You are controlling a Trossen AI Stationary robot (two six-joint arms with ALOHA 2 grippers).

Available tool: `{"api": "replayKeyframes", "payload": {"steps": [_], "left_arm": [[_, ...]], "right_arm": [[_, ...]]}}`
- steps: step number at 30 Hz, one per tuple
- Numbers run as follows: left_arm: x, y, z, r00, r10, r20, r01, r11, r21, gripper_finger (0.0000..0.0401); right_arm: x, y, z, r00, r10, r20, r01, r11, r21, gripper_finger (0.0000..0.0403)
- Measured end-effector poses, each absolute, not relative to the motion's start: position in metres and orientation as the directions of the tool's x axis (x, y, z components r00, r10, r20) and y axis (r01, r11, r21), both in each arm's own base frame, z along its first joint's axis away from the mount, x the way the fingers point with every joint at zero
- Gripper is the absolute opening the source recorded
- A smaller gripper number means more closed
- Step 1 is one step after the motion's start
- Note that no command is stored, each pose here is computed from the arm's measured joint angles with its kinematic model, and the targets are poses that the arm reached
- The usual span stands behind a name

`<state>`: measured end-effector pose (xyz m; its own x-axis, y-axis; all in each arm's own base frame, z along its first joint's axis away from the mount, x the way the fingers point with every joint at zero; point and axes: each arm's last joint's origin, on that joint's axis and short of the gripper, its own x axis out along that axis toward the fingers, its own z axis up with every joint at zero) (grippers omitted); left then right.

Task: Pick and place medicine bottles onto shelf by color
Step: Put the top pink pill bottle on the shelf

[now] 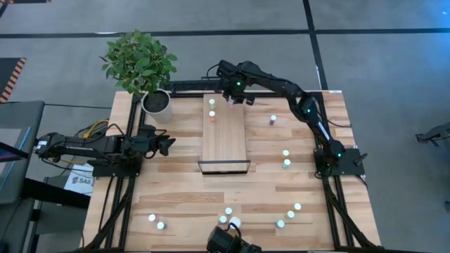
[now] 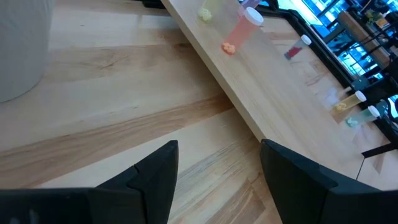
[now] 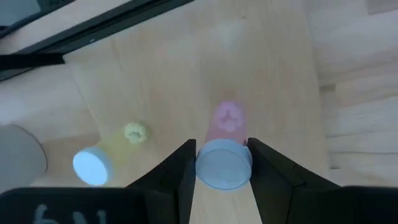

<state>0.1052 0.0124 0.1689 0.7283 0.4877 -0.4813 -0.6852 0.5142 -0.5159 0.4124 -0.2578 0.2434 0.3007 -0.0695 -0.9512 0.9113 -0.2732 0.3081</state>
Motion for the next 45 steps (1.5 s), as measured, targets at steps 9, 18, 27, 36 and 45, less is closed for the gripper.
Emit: {"api": "replayKeyframes", "payload": {"steps": [9, 18, 27, 36, 45], "left_arm": [[0.105, 0.012, 0.169, 0.728, 0.488, -0.481, -0.685, 0.514, -0.516, 0.0212], [0.105, 0.012, 0.169, 0.728, 0.488, -0.481, -0.685, 0.514, -0.516, 0.0212], [0.105, 0.012, 0.169, 0.729, 0.487, -0.481, -0.685, 0.514, -0.516, 0.0212], [0.105, 0.012, 0.169, 0.729, 0.487, -0.481, -0.685, 0.514, -0.516, 0.0212], [0.105, 0.012, 0.169, 0.729, 0.487, -0.481, -0.685, 0.514, -0.516, 0.0212]], "right_arm": [[0.414, -0.257, 0.244, 0.309, -0.073, -0.948, 0.924, -0.214, 0.318, 0.0152], [0.404, -0.258, 0.242, 0.237, -0.031, -0.971, 0.960, -0.145, 0.239, 0.0152], [0.393, -0.272, 0.241, 0.227, -0.026, -0.973, 0.956, -0.184, 0.228, 0.0152], [0.397, -0.271, 0.234, 0.252, 0.017, -0.968, 0.952, -0.184, 0.244, 0.0163], [0.400, -0.271, 0.227, 0.242, 0.022, -0.970, 0.955, -0.179, 0.234, 0.0181]]}}
